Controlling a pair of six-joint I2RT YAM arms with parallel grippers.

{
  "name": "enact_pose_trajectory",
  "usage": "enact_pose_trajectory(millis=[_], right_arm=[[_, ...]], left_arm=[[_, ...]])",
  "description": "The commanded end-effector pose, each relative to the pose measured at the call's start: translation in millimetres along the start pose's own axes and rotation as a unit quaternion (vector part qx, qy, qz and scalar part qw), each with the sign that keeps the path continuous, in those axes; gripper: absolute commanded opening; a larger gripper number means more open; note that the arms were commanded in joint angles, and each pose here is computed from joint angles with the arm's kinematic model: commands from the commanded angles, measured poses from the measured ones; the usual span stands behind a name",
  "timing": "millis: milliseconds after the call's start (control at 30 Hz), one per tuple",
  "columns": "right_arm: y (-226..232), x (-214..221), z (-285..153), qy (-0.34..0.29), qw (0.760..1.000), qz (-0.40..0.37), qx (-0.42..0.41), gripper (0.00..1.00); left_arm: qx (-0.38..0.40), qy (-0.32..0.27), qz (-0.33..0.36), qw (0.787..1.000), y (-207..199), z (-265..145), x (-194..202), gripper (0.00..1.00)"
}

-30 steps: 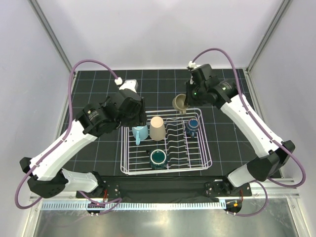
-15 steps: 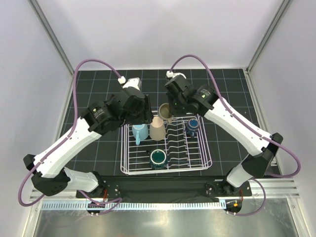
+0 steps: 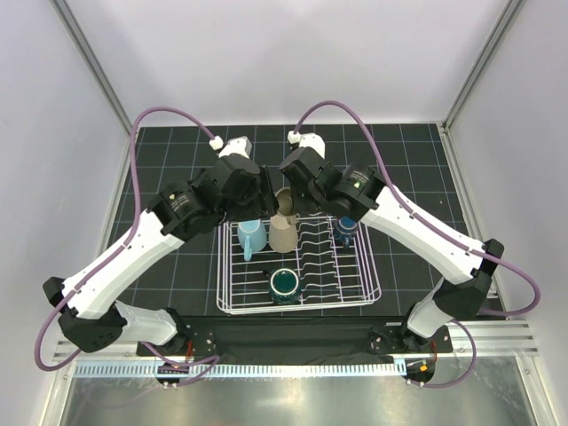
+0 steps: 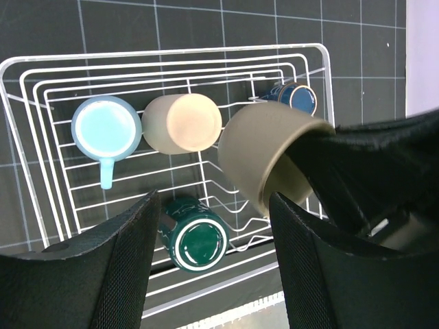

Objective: Load the cups into the dish rack

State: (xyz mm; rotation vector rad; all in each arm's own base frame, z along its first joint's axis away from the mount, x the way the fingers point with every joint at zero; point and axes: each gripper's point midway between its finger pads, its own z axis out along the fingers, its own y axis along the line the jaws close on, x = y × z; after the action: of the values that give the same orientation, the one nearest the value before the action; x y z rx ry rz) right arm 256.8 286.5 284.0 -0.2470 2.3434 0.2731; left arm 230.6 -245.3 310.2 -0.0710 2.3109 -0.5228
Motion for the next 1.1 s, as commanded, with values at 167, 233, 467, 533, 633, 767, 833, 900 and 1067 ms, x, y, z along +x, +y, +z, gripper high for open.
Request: enact_pose_trajectory(millis=[167, 233, 467, 533, 633, 767, 833, 900, 1067], right_arm=[[15.5, -25.3, -20.4, -0.053, 0.998, 0.03, -0.017, 0.04], [18.5, -26.5, -24.3, -0.055, 0.998, 0.032, -0.026, 0.04], [33.7, -31.5, -35.0, -0.064, 0.995, 0.03, -0.071, 0.04], [36.8, -30.9, -38.1, -0.065, 0.994, 0.027, -0.083, 0.04], [43.2, -32.4, -43.3, -0.071, 0.992, 0.022, -0.104, 0.04], [48.3, -33.2, -49.1, -0.078, 0.989, 0.017, -0.123, 0.04], [49.7, -33.6, -50.6, -0.08, 0.988, 0.014, -0.128, 0.04], [51.7, -35.2, -53.2, -0.084, 0.987, 0.012, -0.135, 0.06], [56.5, -34.5, -54.6, -0.084, 0.985, 0.009, -0.149, 0.16]], left_arm=[[0.004, -0.023, -0.018, 1.0, -4.6, 10.6, -9.5, 0.63], [-0.004, -0.023, -0.016, 1.0, -1.7, 13.5, -9.4, 0.63], [-0.017, -0.022, -0.011, 1.0, 2.9, 18.8, -9.1, 0.56], [-0.021, -0.021, -0.01, 0.999, 4.7, 20.0, -8.8, 0.53], [-0.024, -0.021, -0.012, 0.999, 6.7, 20.7, -8.8, 0.44], [-0.02, -0.019, -0.014, 1.0, 6.2, 21.2, -8.3, 0.28], [-0.013, -0.016, -0.016, 1.0, 4.4, 21.4, -6.8, 0.21], [-0.008, -0.012, -0.016, 1.0, 2.9, 21.7, -5.4, 0.09], [-0.006, -0.012, -0.018, 1.0, 5.1, 20.1, -5.5, 0.0]])
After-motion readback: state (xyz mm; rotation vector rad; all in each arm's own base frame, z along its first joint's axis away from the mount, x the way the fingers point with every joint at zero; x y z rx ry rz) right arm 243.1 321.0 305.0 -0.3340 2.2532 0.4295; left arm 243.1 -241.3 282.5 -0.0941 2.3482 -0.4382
